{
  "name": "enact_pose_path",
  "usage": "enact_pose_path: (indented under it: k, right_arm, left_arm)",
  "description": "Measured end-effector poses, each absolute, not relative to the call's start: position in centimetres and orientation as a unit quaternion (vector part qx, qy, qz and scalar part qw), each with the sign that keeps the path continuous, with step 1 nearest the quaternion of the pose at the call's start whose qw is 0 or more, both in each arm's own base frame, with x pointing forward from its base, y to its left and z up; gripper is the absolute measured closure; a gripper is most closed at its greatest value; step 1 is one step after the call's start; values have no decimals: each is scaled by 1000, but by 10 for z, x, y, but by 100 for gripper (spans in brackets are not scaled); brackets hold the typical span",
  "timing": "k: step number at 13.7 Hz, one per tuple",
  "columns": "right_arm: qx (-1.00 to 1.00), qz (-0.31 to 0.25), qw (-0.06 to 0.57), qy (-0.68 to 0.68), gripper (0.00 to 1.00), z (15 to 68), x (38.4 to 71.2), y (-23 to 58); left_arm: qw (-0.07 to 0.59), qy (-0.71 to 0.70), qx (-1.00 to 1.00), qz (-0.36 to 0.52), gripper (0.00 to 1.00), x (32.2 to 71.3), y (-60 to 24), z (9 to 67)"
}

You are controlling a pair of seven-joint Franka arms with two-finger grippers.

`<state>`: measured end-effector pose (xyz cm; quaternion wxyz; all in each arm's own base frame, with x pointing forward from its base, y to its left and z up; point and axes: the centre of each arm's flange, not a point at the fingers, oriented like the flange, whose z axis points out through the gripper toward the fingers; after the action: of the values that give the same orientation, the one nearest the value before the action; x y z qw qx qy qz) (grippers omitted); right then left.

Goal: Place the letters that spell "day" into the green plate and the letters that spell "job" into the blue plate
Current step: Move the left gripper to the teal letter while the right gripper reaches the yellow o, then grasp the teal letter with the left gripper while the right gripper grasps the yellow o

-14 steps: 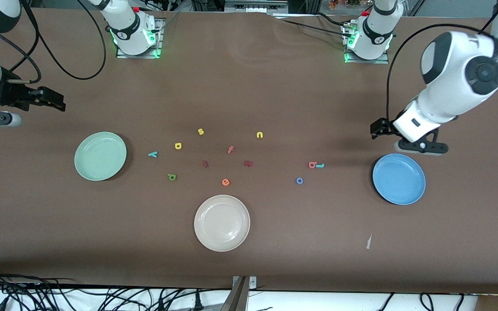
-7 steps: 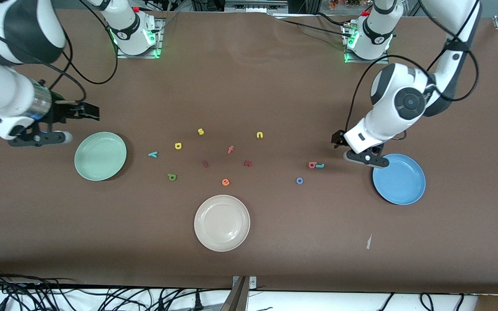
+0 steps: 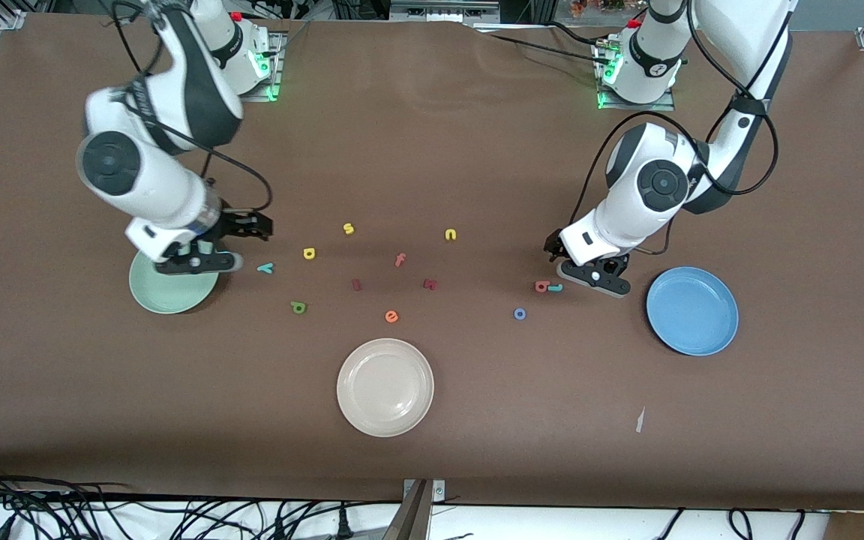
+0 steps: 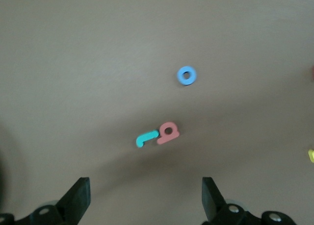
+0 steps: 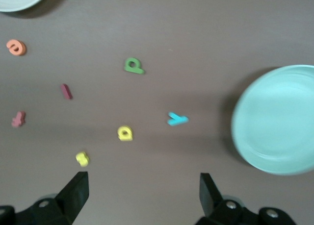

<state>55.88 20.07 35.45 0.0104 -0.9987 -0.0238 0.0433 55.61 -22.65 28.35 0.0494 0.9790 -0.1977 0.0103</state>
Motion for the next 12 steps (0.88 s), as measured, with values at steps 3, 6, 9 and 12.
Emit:
enact_pose_path:
  k: [3, 6, 9, 12]
  right_arm:
    - [-999, 42, 12, -14, 0, 299, 542, 229]
    - [-999, 43, 14, -12, 0, 268, 544, 231]
    - [-999, 30, 22, -8, 0, 228, 543, 230]
    - [-999, 23, 27, -10, 0, 191, 526, 232]
  left_arm:
    - [50, -240, 969, 14, 0, 558, -226, 271]
    - [54, -252, 966, 20, 0, 561, -224, 243]
    - [55, -317, 946, 39, 0, 563, -228, 230]
    - [54, -352, 934, 37, 0, 559, -228, 224]
